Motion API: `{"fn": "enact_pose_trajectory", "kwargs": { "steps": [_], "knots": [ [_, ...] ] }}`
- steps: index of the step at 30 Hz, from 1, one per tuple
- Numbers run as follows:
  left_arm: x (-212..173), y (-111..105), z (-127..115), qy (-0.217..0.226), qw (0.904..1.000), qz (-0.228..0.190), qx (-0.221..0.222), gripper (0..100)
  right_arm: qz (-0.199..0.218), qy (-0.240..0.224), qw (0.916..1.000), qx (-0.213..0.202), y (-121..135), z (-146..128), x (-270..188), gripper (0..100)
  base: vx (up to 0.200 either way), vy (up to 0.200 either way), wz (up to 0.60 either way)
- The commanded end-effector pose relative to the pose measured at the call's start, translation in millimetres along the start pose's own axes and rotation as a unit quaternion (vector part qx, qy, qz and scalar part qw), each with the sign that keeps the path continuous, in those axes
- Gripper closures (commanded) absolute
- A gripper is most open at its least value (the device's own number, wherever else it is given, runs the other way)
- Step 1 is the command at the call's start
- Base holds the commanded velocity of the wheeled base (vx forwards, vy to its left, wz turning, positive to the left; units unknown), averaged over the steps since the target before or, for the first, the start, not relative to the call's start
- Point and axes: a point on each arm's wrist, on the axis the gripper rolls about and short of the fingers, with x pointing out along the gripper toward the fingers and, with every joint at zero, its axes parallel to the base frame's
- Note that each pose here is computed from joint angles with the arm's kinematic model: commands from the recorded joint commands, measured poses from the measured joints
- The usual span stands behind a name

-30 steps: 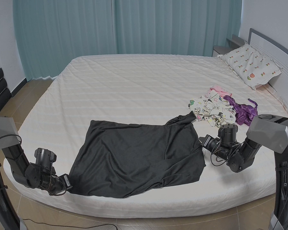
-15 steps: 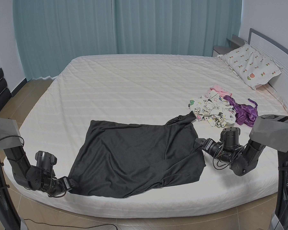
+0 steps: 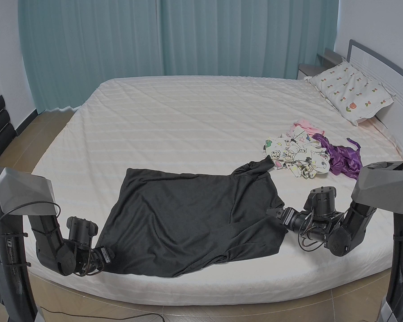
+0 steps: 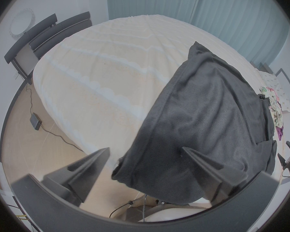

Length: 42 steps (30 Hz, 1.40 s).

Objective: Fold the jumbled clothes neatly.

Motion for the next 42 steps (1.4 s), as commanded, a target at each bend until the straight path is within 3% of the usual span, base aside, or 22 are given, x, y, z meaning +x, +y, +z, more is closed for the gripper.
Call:
{"fn": "enact_pose_trajectory", "kwargs": {
  "steps": [1,7,9,17,25,30,31,42],
  "knots": [
    [9.3,-5.0,-6.1,0.005,1.0000,0.000,-0.002,100,0.006,0.023,0.9996,-0.016,3.2,-9.0,-8.7,0,0.000,0.000,0.00],
    [9.7,-3.8,12.7,-0.032,0.9954,-0.016,-0.089,100,-0.005,0.042,0.9966,-0.071,1.0,-14.5,-5.9,0,0.000,0.000,0.00],
    [9.1,-2.6,15.3,-0.038,0.9944,-0.018,-0.097,100,-0.006,0.049,0.9958,-0.077,2.0,-16.4,-6.0,0,0.000,0.000,0.00],
    [2.9,5.9,43.4,-0.100,0.9766,-0.048,-0.184,100,-0.022,0.080,0.9913,-0.102,7.9,-24.3,11.8,0,0.000,0.000,0.00],
    [-2.5,9.6,31.9,-0.070,0.9823,-0.058,-0.163,100,-0.025,0.084,0.9910,-0.101,10.3,-21.8,15.4,0,0.000,0.000,0.00],
    [-10.9,8.4,38.0,-0.080,0.9802,-0.074,-0.165,100,-0.027,0.089,0.9904,-0.102,8.5,-24.5,18.4,0,0.000,0.000,0.00],
    [-11.5,8.4,39.3,-0.082,0.9796,-0.075,-0.167,100,-0.027,0.089,0.9904,-0.102,8.2,-24.7,20.8,100,0.000,0.000,0.00],
    [-5.1,12.8,49.9,-0.095,0.9738,-0.080,-0.191,100,-0.011,0.036,0.9960,-0.081,14.3,9.6,35.9,100,0.000,0.000,0.00]
  ]
}}
